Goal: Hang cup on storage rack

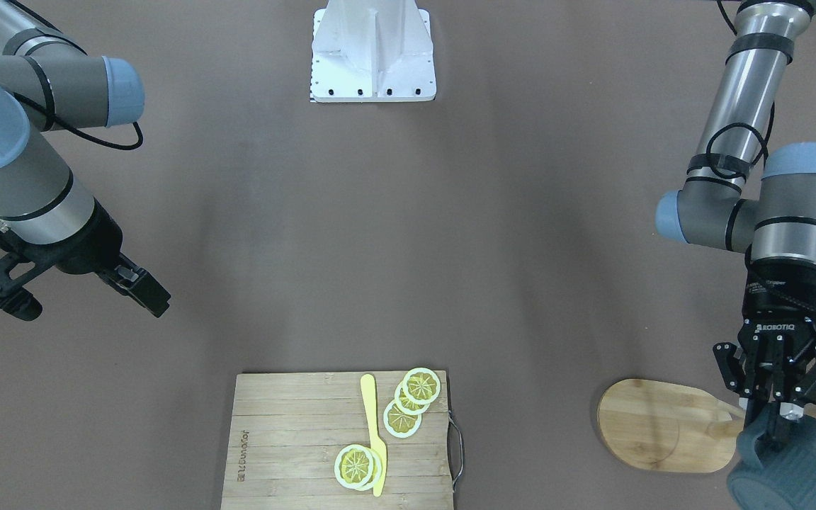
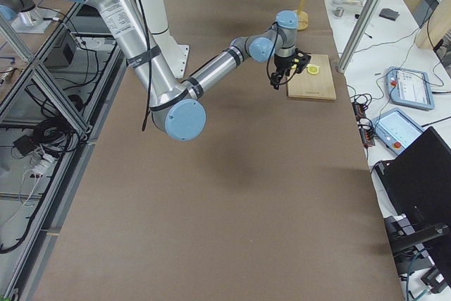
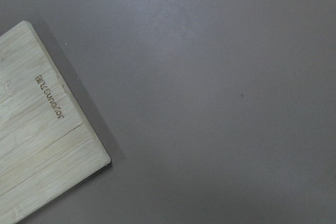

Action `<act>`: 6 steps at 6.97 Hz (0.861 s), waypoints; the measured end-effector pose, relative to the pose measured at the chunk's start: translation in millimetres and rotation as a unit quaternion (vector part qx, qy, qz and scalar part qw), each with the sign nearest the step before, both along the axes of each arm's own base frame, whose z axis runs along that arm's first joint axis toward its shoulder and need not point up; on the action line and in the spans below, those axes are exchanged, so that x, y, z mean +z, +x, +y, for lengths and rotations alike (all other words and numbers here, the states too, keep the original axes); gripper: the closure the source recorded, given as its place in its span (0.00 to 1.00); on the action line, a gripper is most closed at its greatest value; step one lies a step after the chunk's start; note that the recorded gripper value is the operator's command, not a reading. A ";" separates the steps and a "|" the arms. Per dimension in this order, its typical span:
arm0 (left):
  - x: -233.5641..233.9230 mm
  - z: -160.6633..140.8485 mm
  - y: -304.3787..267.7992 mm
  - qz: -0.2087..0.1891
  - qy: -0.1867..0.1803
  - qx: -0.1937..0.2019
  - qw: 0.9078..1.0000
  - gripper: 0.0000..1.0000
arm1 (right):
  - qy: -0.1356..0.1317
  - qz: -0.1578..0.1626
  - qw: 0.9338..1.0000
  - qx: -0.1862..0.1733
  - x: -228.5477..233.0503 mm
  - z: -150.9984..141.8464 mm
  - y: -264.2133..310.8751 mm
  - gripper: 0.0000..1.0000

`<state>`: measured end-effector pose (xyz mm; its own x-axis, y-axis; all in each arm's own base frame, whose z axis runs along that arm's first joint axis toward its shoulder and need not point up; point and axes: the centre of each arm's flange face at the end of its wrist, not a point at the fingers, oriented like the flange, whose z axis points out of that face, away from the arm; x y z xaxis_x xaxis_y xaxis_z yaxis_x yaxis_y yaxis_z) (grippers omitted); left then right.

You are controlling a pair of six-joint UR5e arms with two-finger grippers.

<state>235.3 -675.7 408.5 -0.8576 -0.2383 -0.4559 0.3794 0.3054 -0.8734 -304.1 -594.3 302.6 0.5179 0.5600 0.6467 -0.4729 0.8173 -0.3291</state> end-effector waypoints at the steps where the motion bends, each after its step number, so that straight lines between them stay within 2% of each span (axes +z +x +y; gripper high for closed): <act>1: 2.0 0.0 -0.7 -0.001 -0.001 0.000 1.000 1.00 | 0.000 0.000 1.000 -0.001 -0.3 0.4 -1.0 0.00; 6: 33.0 18.9 -7.0 0.005 0.001 0.010 1.000 1.00 | 0.001 0.000 1.000 -0.002 -1.7 1.5 -3.8 0.00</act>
<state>228.3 -656.8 441.5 -0.8574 -0.2536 -0.4477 0.3645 0.3148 -0.8764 -307.9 -592.8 301.0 0.5202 0.5561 0.6482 -0.4688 0.8203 -0.3276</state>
